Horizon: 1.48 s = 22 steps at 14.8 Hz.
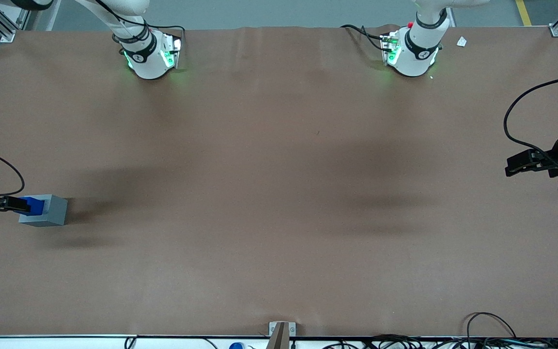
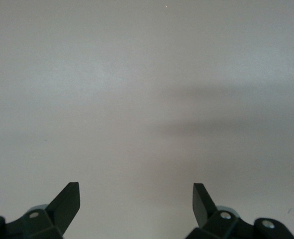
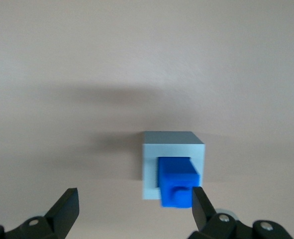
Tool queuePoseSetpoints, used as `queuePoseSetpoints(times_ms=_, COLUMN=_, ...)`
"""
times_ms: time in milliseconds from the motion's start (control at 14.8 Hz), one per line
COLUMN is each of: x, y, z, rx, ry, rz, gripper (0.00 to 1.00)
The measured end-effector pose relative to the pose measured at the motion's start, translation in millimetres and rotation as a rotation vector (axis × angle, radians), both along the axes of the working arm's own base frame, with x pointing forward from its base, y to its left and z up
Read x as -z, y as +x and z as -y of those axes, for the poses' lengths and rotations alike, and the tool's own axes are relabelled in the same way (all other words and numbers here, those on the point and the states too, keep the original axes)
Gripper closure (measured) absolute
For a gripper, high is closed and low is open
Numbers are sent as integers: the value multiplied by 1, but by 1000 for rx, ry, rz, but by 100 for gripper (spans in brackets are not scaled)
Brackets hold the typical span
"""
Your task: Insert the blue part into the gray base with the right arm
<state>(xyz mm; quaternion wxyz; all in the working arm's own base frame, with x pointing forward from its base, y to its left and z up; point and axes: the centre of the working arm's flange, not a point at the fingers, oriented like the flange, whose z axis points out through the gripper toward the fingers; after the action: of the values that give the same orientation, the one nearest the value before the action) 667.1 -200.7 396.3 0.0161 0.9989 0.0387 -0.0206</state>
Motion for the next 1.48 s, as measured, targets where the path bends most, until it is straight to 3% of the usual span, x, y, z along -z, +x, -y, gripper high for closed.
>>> queuePoseSetpoints(times_ms=606, x=-105, y=-9, z=-138, rx=120, ry=32, rz=46, gripper=0)
queuePoseSetpoints(times_ms=1145, x=-196, y=-59, z=-169, rx=102, ry=45, rz=104, gripper=0)
queuePoseSetpoints(times_ms=1482, x=-209, y=-72, z=-172, rx=98, ry=47, rz=107, gripper=0)
